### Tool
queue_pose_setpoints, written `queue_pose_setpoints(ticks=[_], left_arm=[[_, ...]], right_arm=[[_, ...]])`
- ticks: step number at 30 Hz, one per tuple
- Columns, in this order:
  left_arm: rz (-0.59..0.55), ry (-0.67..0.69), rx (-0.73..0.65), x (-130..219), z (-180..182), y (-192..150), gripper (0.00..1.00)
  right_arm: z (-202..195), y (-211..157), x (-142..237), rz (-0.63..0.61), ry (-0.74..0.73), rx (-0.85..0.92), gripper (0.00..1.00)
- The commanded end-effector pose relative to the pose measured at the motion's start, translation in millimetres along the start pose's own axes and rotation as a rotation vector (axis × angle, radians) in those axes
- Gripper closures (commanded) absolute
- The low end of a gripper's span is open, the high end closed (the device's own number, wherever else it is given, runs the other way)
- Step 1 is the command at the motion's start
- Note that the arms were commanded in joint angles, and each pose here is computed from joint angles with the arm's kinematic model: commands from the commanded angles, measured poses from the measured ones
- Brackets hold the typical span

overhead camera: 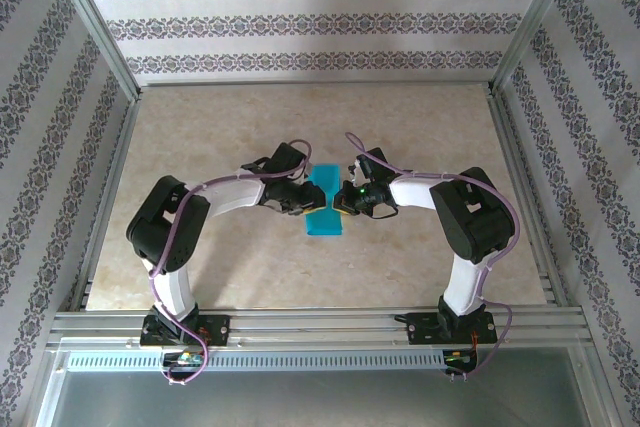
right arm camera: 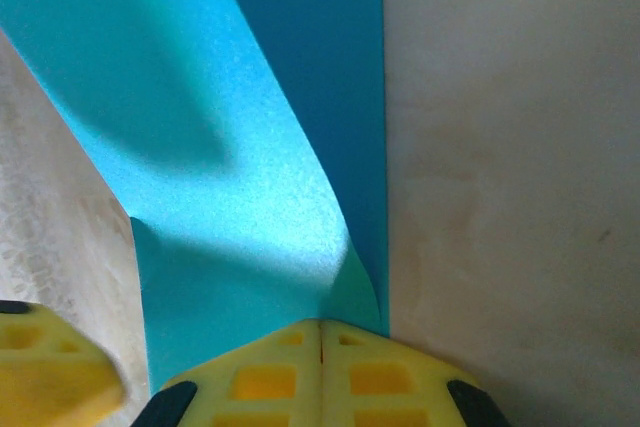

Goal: Fold a paper plane with a square sheet of paper (pick it up from the middle)
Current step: First fold the square sheet of paper in half at the center of the table.

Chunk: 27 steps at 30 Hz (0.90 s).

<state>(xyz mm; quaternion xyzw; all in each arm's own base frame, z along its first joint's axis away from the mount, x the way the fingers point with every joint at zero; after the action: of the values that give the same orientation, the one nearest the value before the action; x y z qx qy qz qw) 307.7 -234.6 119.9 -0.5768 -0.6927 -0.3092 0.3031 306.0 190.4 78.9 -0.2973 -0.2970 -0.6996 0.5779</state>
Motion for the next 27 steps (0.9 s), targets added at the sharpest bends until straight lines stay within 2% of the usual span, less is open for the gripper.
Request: queue_pose_setpoints(ticks=[1, 7, 13, 20, 24, 27], left_arm=[[0.012, -0.008, 0.06, -13, 11, -3, 0.7], [0.023, 0.033, 0.108, -16, 50, -9, 0.71], [0.009, 0.079, 0.158, 8, 83, -12, 0.71], [-0.071, -0.085, 0.097, 34, 34, -2, 0.71], [-0.058, -0.139, 0.091, 22, 12, -7, 0.72], [-0.012, -0.135, 0.109, 3, 11, -14, 0.72]], right_arm=[[-68, -42, -13, 0.141, -0.363, -0.138, 0.94], [-69, -43, -14, 0.147, -0.366, -0.139, 0.94], [-70, -43, -14, 0.152, -0.371, -0.138, 0.94], [-69, -42, -14, 0.148, -0.373, -0.135, 0.94], [-70, -43, -14, 0.153, -0.378, -0.137, 0.94], [-71, -44, -15, 0.155, -0.379, -0.139, 0.94]])
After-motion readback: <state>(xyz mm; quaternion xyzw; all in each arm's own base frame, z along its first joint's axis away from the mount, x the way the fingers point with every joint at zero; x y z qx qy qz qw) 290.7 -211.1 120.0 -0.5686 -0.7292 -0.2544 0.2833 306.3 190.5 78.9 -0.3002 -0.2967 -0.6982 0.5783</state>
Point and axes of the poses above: each hand's point on the last joint's axis, 136 mm out from that joint toward the fingers, its own x axis back along the fingers, its own z axis along the line the jaws close on, y = z × x, the point moved 9 cm from there along x, back along the fingers, and after that the axes turned 1 degree about x, right-handed, at the moved point
